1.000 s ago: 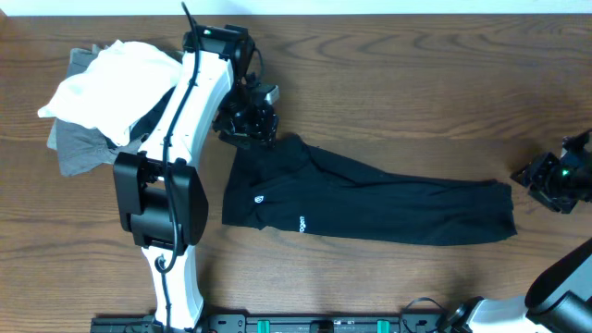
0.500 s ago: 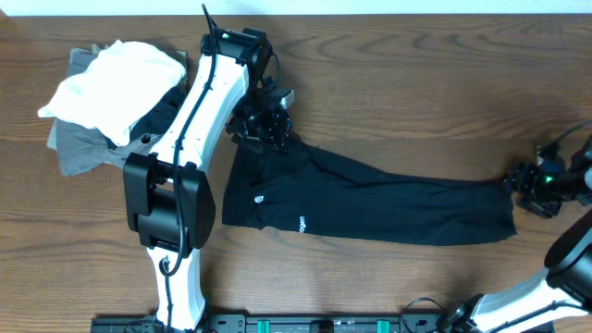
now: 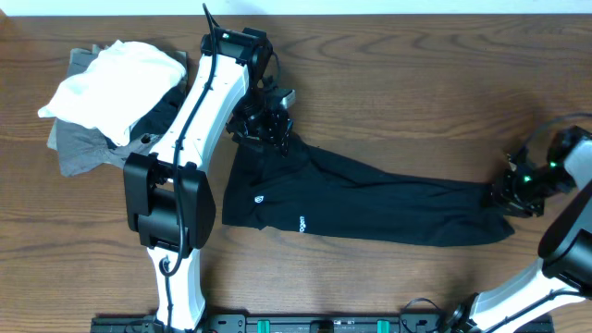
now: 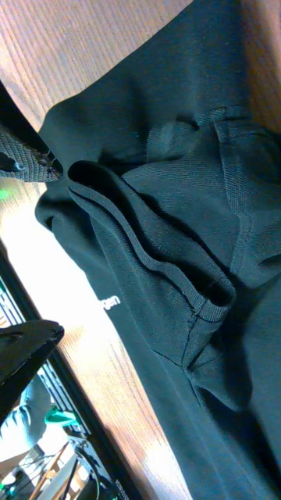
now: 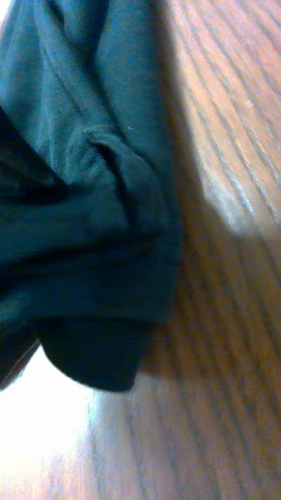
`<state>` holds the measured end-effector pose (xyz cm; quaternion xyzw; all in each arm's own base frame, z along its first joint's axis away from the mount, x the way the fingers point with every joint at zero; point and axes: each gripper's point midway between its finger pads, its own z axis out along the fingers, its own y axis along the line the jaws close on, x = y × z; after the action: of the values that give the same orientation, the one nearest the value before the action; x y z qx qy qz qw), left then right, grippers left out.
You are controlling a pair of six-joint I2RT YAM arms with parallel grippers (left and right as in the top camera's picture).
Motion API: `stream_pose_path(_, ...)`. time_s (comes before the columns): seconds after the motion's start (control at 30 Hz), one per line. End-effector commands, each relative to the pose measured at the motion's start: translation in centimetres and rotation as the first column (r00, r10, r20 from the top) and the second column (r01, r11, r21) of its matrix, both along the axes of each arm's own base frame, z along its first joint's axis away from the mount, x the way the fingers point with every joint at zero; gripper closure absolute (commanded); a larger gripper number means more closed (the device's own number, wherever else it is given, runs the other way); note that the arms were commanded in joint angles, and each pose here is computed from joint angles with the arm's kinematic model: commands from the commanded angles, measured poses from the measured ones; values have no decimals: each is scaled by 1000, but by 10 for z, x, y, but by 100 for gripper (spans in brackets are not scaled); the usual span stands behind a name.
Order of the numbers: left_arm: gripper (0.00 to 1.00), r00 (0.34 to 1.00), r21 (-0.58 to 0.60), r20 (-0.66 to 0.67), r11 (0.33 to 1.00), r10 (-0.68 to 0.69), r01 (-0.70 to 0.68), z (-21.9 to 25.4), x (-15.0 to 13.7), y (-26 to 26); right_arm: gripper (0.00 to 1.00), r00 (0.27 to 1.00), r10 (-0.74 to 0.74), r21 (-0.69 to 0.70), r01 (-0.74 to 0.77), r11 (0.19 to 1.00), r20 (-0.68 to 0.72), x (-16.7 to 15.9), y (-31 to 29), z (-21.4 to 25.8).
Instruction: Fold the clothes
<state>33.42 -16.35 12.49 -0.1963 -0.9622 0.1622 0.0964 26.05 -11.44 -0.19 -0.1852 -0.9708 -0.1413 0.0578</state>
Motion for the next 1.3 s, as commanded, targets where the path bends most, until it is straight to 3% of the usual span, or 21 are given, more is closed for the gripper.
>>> stream_pose_path(0.0, 41, 999, -24, 32, 999, -23, 24, 11, -1, 0, 76, 997, 41, -41, -44, 998, -66, -4, 3, -16)
stream_pose_path(0.17, 41, 999, 2, 39, 1000, -16, 16, 9, 2, 9, 99, 1000, 6, -95, -4, 995, 18, 29, -19, 6)
stream_pose_path(0.37, 41, 999, 13, 37, 1000, 28, -29, 11, 7, 26, 99, 991, -58, -155, 77, 985, 122, 68, -52, 54)
stream_pose_path(0.57, 43, 997, 22, 4, 997, 80, -80, 12, 6, 44, 99, 985, -72, -188, 101, 977, 155, 82, -63, 94)
stream_pose_path(0.9, 43, 978, -4, 105, 983, 180, -181, 47, 23, 71, 99, 979, 116, -101, -100, 990, 170, 85, 31, 138)
stream_pose_path(1.27, 38, 950, -46, 243, 981, 196, -191, 88, 23, 76, 99, 913, 390, -81, -382, 920, 120, 82, 168, 114)
